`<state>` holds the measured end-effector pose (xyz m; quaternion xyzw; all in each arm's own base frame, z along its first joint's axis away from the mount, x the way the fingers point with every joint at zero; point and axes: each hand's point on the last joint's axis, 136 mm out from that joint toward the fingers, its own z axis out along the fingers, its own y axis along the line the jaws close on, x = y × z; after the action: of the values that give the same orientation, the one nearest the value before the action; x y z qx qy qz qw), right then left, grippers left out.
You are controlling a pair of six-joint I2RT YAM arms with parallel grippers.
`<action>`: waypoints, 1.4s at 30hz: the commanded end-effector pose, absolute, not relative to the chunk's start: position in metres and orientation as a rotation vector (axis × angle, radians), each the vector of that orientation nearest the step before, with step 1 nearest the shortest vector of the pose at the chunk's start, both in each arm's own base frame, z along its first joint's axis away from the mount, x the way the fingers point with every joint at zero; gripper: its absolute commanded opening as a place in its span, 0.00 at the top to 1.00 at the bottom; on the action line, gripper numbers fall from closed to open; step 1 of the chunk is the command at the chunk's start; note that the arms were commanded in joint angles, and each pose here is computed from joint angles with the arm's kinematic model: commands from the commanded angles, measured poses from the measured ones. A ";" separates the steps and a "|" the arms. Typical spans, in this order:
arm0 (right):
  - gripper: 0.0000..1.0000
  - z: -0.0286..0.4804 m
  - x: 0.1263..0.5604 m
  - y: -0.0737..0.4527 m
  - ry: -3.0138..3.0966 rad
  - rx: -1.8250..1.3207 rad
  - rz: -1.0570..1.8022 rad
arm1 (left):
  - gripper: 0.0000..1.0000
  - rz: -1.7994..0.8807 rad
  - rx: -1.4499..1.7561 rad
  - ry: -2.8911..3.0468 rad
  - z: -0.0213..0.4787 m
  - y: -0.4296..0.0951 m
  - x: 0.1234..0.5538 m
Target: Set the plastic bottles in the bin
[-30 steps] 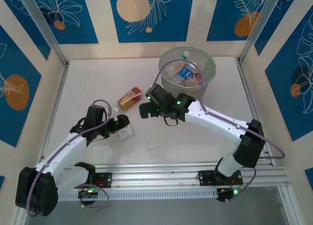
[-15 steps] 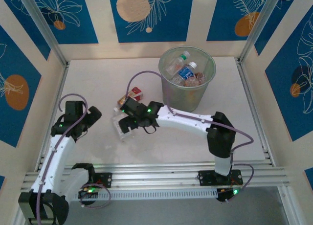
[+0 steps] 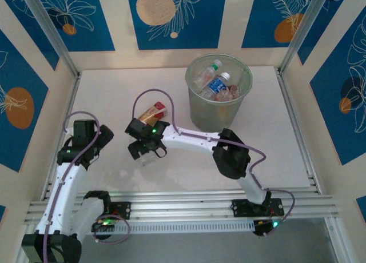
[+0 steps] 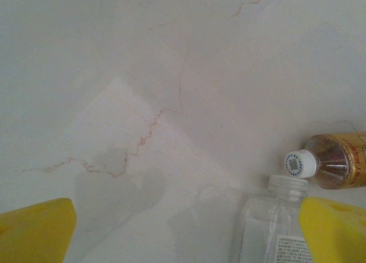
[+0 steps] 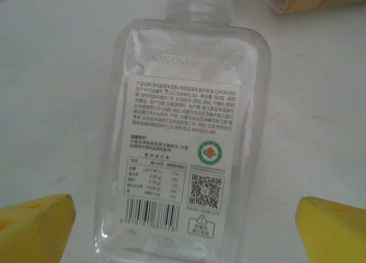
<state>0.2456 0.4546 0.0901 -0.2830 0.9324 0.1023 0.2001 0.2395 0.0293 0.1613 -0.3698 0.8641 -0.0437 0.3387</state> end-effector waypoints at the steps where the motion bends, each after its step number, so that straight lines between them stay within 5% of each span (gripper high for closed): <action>1: 0.01 0.086 0.245 0.457 2.613 -0.826 0.245 | 0.01 -0.081 -0.950 2.247 0.164 0.035 0.239; 27: 0.01 0.031 0.241 0.457 2.694 -0.917 0.187 | 0.00 -0.113 -0.940 2.254 0.163 0.031 0.244; 35: 0.28 0.046 0.237 0.452 2.613 -0.969 0.202 | 0.00 -0.154 -0.916 2.256 0.167 0.025 0.248; 42: 0.29 0.100 0.237 0.444 2.490 -0.938 0.283 | 0.01 -0.294 -0.791 2.271 0.182 0.004 0.257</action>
<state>0.2345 0.4378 0.0491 -0.3390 0.9215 0.0665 0.1776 0.2449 0.0159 0.1589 -0.3389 0.8794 -0.0713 0.3268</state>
